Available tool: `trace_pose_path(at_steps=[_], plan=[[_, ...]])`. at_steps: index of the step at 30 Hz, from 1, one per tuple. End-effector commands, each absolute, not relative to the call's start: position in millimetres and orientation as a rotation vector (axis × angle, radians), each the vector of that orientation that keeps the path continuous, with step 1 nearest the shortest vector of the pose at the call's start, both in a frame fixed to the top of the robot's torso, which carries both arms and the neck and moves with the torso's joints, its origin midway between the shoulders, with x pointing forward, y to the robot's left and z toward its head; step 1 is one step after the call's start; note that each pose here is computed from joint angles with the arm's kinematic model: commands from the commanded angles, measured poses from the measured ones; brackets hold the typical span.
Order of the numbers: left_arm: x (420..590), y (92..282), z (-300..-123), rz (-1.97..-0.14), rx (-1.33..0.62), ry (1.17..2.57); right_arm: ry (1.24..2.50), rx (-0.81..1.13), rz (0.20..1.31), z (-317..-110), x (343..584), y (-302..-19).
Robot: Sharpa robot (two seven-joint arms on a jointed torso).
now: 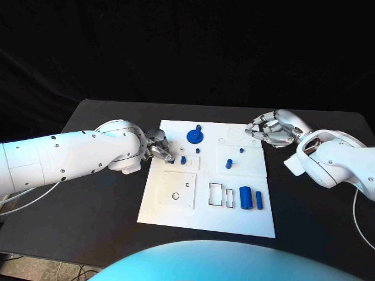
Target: Assemble the parts on the task board
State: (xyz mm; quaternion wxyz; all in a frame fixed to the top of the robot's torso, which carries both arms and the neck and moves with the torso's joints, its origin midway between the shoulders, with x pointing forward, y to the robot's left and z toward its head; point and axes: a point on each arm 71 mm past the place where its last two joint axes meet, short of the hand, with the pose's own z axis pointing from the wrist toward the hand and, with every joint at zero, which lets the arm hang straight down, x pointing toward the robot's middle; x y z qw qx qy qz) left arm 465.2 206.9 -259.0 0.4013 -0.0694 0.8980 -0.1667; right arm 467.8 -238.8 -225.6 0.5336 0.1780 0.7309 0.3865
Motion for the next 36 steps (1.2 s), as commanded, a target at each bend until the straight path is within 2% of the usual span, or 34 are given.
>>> trace_pose_path(at_steps=[1, 24, 36], plan=[[463.7, 205.0, -261.1, -0.418, -0.14, 2.289, 1.746, 0.414, 0.932, -225.8, 467.1, -237.4], [462.2, 197.7, -264.3, -0.404, -0.088, 2.344, 1.746, 0.414, 0.932, -226.5, 467.1, -237.4], [465.1, 197.0, -263.7, -0.387, -0.093, 2.319, 1.746, 0.414, 0.933, -226.8, 466.8, -237.3]])
